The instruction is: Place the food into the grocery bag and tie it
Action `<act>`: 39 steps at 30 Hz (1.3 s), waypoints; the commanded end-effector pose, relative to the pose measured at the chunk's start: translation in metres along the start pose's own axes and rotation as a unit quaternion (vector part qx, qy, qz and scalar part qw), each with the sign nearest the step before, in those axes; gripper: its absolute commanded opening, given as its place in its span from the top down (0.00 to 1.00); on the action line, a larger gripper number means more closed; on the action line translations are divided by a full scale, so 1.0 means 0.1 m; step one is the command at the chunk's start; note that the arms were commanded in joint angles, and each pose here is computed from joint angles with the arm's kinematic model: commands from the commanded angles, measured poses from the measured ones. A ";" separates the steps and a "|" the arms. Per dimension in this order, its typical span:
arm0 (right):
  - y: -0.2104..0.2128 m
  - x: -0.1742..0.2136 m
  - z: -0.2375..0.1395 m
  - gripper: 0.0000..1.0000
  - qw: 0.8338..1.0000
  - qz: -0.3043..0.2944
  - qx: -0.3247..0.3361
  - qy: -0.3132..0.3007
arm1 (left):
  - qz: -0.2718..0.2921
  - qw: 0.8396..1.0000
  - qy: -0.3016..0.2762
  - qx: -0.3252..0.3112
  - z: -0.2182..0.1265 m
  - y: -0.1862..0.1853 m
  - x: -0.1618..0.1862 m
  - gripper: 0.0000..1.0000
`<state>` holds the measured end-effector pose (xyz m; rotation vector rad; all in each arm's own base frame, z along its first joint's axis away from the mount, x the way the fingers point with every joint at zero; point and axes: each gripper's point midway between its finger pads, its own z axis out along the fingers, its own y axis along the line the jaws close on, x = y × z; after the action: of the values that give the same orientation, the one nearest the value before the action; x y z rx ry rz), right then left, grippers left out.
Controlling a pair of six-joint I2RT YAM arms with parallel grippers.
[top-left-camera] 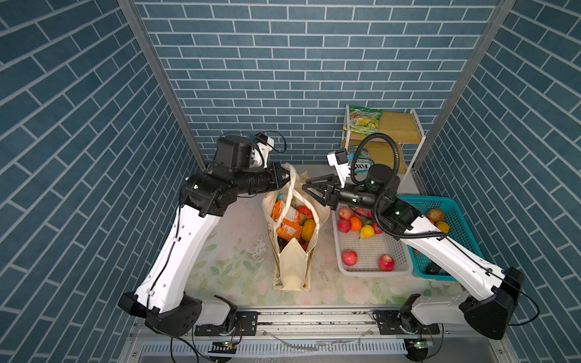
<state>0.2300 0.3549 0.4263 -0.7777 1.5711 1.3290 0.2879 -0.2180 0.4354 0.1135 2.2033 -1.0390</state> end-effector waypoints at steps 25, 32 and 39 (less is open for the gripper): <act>-0.31 0.65 0.21 1.00 0.993 -0.055 -0.073 0.072 | 0.030 0.999 -0.003 0.028 -0.12 -0.23 -0.15 1.00; -0.18 0.71 0.35 1.00 0.984 -0.057 -0.162 0.050 | 0.026 0.999 0.001 0.034 -0.06 -0.24 -0.16 1.00; -0.01 0.45 0.35 1.00 0.972 -0.021 -0.233 -0.028 | 0.023 0.999 0.006 0.035 -0.03 -0.20 -0.16 1.00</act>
<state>0.2374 0.3984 0.3430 -1.0484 1.4106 1.5841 0.2864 -0.2227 0.4396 0.1640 2.2529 -1.0571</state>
